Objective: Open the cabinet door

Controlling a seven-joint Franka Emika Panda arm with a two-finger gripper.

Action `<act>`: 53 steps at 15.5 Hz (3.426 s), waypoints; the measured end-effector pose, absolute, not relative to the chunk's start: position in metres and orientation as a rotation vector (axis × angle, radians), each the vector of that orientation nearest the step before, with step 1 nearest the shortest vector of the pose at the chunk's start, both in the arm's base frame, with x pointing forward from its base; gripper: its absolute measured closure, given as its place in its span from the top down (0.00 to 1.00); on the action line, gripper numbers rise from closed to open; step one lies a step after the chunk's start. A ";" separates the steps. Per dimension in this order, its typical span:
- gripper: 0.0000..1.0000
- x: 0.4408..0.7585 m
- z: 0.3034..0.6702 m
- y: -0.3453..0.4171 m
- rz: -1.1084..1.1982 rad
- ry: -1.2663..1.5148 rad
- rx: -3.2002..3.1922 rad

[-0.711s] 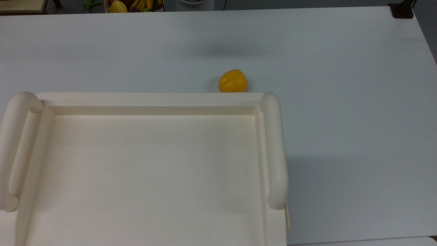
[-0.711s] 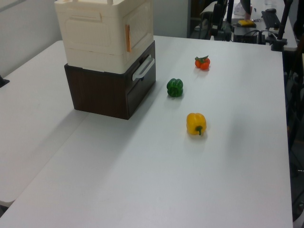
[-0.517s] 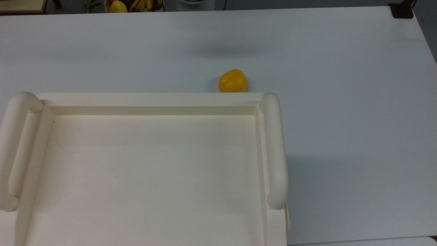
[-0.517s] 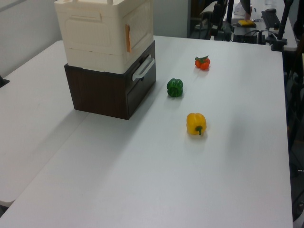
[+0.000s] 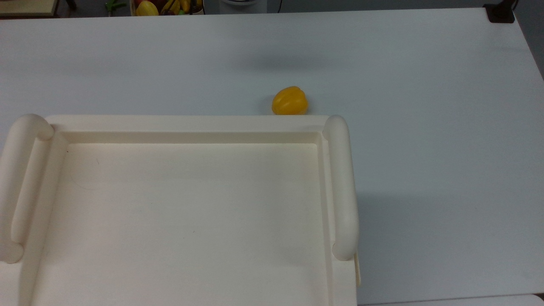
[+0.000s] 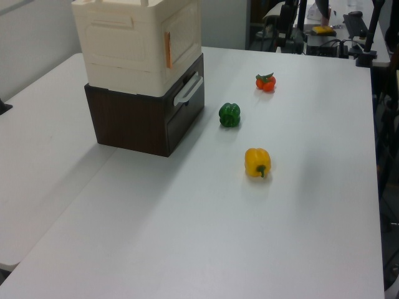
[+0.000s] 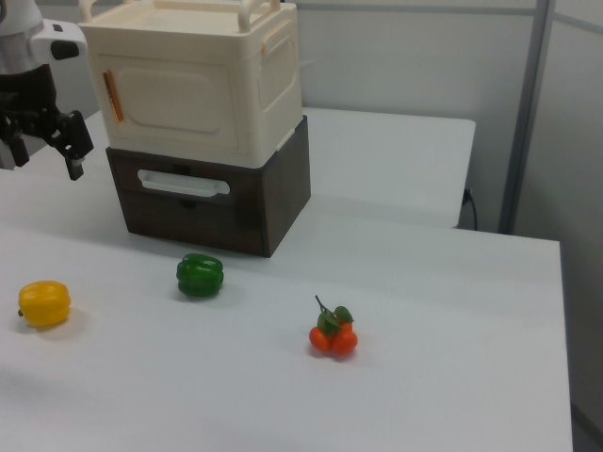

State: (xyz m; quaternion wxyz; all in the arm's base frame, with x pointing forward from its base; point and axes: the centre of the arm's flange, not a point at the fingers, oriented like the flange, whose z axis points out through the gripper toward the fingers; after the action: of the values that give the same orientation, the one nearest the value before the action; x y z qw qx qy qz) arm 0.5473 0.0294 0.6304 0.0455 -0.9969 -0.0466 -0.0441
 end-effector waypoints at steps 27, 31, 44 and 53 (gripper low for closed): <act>0.64 0.677 0.582 0.137 -1.274 -0.226 -2.678; 0.64 0.687 0.585 0.137 -1.299 -0.226 -2.666; 0.50 0.704 0.571 0.137 -1.357 -0.260 -2.667; 0.14 0.703 0.570 0.141 -1.370 -0.303 -2.682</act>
State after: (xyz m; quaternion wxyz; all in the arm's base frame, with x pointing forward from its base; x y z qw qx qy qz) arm 0.7034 0.1408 0.5704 0.0573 -0.8846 -0.0999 -0.4518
